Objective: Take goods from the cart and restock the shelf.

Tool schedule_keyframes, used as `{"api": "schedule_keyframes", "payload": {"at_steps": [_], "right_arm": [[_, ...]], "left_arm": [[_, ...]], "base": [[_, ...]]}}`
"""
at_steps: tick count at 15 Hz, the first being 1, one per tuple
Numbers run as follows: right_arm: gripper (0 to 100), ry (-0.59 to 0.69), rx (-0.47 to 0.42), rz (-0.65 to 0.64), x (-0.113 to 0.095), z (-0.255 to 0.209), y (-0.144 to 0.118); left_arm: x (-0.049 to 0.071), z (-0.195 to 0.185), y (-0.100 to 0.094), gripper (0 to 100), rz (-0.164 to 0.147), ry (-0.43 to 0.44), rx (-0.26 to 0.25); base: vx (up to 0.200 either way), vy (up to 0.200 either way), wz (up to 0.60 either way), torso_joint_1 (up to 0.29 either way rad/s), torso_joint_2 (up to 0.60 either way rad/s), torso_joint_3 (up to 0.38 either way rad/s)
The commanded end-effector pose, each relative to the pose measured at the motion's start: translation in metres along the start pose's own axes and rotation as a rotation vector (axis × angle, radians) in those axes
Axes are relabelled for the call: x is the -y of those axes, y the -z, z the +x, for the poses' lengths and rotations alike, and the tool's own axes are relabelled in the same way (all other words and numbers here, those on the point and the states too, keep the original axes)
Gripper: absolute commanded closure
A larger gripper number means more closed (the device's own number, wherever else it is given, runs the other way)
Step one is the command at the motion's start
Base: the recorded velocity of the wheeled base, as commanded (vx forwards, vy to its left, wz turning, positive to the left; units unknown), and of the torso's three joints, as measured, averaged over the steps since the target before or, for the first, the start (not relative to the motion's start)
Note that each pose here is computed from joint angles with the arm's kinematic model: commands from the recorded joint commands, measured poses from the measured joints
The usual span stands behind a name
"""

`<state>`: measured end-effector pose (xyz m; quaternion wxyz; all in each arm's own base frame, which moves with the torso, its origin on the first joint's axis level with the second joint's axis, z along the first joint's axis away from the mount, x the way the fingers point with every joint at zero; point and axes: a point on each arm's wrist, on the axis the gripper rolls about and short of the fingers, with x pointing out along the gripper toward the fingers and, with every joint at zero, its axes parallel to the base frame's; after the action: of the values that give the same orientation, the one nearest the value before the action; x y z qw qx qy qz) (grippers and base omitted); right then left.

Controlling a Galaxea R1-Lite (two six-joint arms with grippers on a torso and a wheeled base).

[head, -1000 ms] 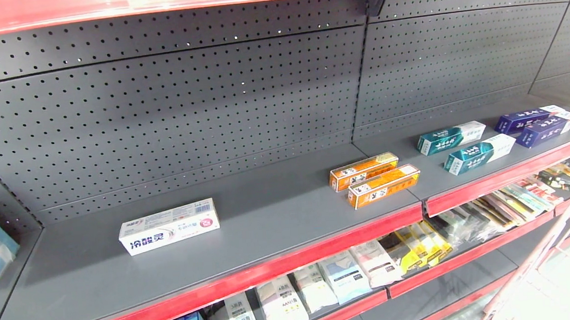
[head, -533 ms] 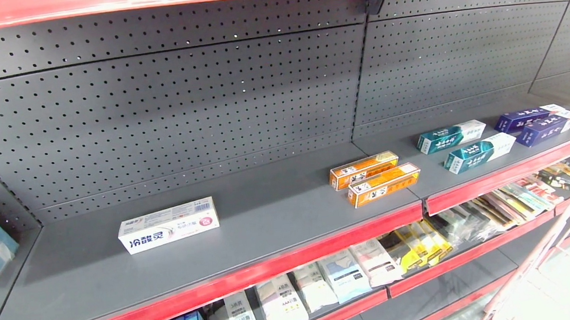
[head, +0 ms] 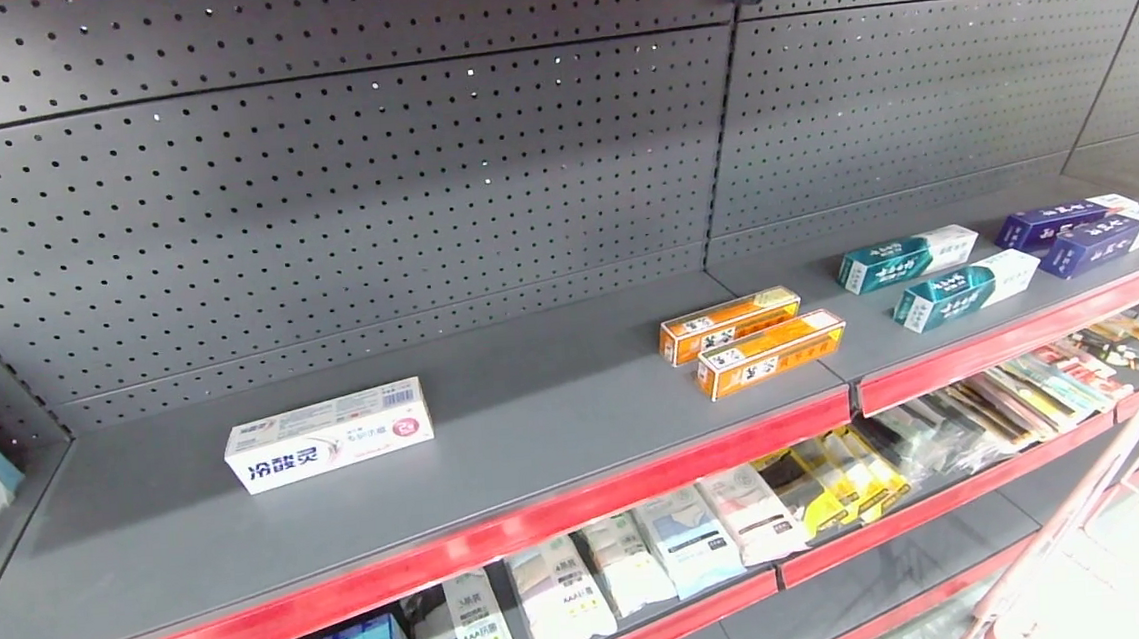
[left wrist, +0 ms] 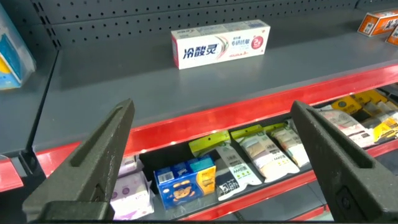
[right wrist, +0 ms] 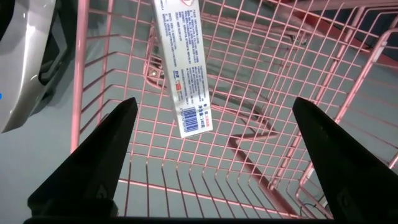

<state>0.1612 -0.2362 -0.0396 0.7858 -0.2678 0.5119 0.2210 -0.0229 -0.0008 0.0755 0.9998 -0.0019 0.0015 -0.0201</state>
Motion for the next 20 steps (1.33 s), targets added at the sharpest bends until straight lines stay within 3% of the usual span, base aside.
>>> {"api": "schedule_keyframes", "payload": {"at_steps": [1, 20], "right_arm": [[0, 0.003, 0.000, -0.001, 0.0003, -0.0007, -0.0003], [0, 0.002, -0.003, -0.016, 0.0005, -0.0008, -0.0002]], "left_arm": [[0.0000, 0.0001, 0.0000, 0, -0.001, 0.000, -0.002], [0.0000, 0.0001, 0.0000, 0, -0.001, 0.000, -0.002]], "base": [[0.000, 0.000, 0.00, -0.149, 0.33, 0.178], [0.000, 0.000, 0.00, -0.161, 0.36, 0.193]]}}
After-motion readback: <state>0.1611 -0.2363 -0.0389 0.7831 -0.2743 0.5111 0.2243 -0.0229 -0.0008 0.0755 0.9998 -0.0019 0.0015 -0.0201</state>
